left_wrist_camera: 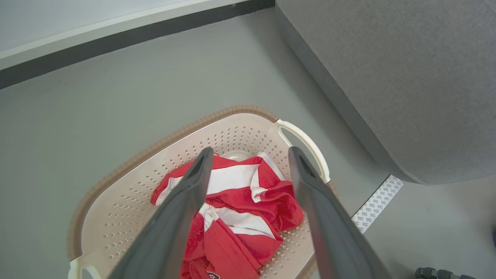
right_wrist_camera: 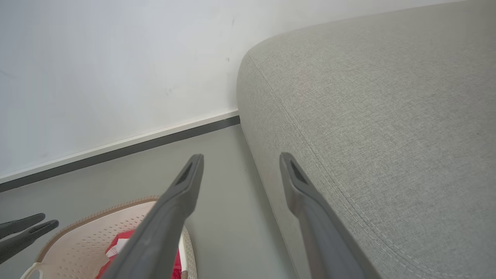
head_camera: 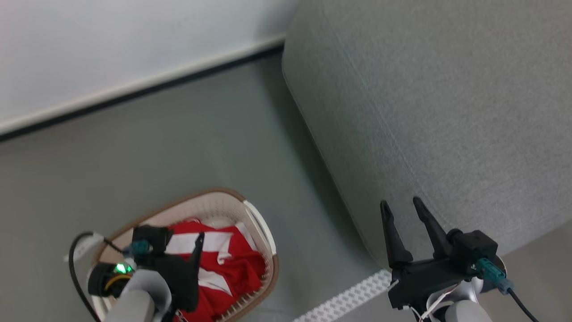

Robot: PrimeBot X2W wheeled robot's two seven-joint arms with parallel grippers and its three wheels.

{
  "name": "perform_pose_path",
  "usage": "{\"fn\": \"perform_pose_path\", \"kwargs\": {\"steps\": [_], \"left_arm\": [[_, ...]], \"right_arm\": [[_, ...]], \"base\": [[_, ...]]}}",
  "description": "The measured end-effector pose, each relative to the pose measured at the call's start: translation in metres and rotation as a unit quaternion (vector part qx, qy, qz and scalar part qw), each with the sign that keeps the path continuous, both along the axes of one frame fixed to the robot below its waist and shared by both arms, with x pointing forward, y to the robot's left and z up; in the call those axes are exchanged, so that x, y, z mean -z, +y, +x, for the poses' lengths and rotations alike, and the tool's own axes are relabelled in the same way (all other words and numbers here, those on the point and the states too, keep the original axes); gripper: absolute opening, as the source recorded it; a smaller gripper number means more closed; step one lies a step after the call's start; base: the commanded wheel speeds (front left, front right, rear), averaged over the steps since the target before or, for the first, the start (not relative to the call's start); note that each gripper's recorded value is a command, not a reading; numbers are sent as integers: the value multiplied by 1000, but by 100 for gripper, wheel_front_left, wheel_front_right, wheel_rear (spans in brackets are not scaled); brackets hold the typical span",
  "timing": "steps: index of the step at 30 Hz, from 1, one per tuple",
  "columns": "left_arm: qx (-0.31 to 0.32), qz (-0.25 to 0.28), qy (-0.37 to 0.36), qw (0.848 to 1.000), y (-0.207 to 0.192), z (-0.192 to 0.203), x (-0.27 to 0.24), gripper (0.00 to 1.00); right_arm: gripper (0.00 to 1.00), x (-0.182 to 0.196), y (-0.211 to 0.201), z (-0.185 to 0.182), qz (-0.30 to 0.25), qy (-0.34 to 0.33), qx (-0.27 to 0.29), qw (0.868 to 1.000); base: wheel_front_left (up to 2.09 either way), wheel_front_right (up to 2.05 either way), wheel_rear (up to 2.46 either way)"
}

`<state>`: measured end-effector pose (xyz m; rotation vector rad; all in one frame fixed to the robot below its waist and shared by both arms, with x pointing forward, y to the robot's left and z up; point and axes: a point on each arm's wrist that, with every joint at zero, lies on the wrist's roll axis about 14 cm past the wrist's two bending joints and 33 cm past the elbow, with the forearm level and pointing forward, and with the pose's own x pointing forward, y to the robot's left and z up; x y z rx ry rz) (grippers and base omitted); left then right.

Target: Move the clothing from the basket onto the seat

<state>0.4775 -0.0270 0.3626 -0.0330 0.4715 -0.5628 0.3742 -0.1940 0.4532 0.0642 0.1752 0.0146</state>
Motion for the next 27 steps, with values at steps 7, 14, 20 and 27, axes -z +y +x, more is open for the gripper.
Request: {"fn": "perform_pose_path", "kwargs": {"steps": [7, 14, 20, 27], "left_arm": [[47, 52, 75, 995, -17, 17, 76, 100], [53, 102, 142, 983, -14, 20, 148, 100], [63, 102, 170, 978, -25, 18, 186, 100], [65, 124, 208, 968, -22, 8, 227, 100]], "right_arm": [[100, 40, -3, 12, 6, 43, 6, 999], [100, 84, -8, 10, 16, 100, 20, 995], [100, 115, -13, 0, 16, 142, 31, 989], [100, 140, -10, -5, 30, 173, 37, 984]], "base": [[0, 0, 0], [0, 0, 0], [0, 0, 0], [0, 0, 0]]}}
